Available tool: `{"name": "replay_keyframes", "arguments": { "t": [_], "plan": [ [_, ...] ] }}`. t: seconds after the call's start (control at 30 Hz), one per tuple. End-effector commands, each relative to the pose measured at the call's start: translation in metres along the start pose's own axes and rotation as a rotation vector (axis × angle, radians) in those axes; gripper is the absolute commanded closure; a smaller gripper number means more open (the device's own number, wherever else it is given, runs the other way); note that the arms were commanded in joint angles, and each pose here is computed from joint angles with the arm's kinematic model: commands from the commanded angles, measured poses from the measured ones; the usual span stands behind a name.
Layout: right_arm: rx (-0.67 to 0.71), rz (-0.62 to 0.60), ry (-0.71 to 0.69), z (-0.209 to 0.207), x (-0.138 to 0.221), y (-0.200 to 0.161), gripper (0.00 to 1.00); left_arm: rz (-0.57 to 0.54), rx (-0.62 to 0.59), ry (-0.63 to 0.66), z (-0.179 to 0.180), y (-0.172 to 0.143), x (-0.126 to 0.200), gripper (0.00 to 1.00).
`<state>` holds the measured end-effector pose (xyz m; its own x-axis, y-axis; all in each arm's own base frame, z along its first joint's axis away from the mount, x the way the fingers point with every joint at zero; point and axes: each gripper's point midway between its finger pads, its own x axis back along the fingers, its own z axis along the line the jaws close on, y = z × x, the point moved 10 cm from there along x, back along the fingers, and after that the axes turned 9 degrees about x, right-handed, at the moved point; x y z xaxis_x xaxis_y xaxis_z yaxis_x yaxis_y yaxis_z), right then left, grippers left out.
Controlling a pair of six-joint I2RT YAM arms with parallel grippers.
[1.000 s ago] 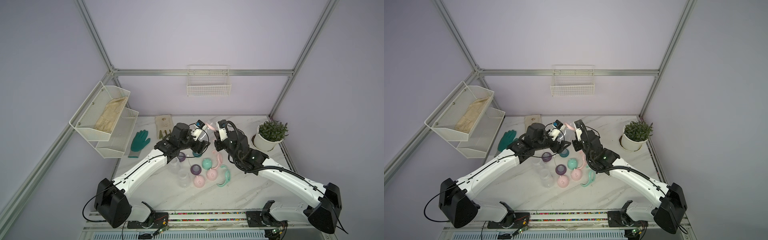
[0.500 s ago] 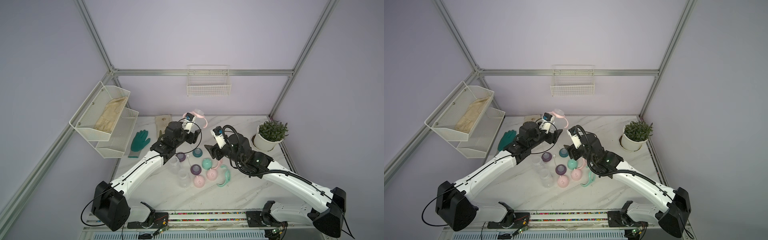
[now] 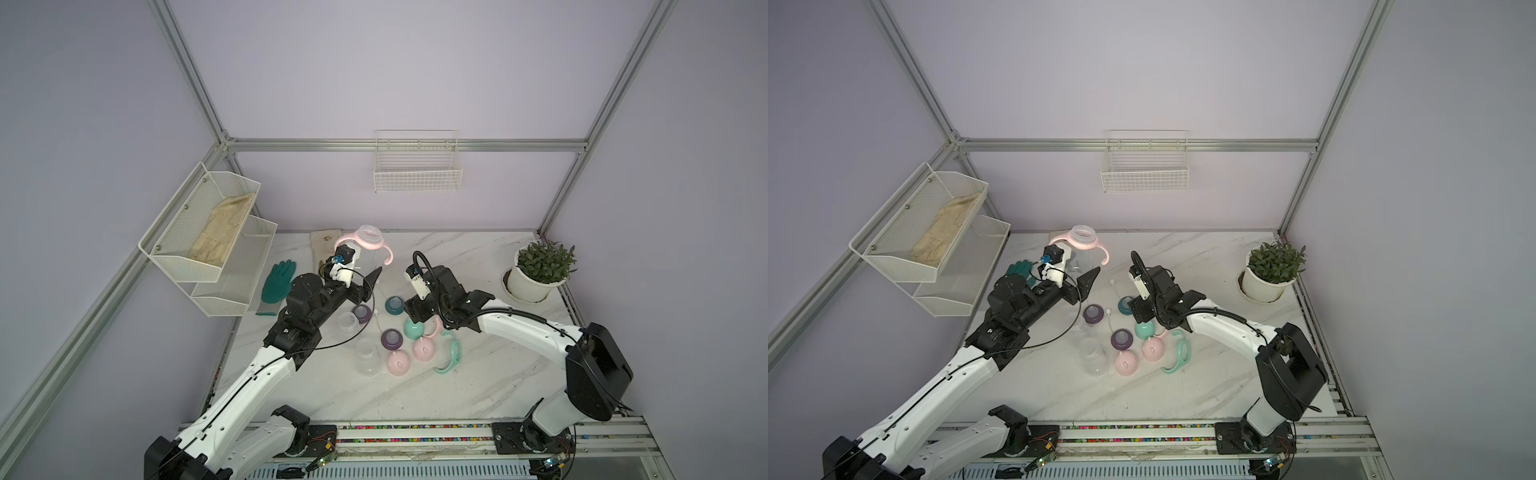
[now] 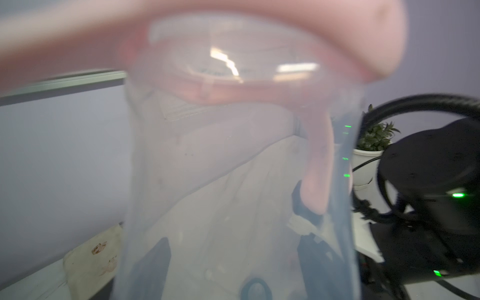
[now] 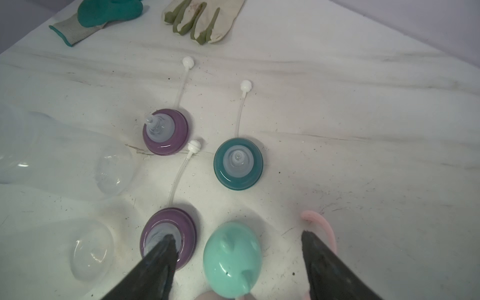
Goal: Assemble the baby bottles
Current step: Pick up the nipple from the center of the board.
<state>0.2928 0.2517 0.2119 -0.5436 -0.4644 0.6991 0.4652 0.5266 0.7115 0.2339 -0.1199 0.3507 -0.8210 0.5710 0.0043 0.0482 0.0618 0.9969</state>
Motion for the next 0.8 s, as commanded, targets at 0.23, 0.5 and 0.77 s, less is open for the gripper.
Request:
{"name": "replay_keyframes", "arguments": {
  "t": [0.23, 0.5, 0.77],
  "plan": [
    [-0.073, -0.004, 0.044, -0.012, -0.037, 0.018, 0.19, -0.146, -0.042, -0.342, -0.028, 0.011, 0.037, 1.0],
    [-0.071, 0.069, 0.095, -0.007, -0.036, 0.01, 0.25, -0.181, -0.045, -0.346, -0.03, 0.019, 0.048, 1.0],
    [0.066, 0.181, 0.264, 0.041, -0.039, -0.006, 0.25, -0.163, -0.043, -0.317, -0.027, 0.019, 0.045, 1.0]
  ]
}}
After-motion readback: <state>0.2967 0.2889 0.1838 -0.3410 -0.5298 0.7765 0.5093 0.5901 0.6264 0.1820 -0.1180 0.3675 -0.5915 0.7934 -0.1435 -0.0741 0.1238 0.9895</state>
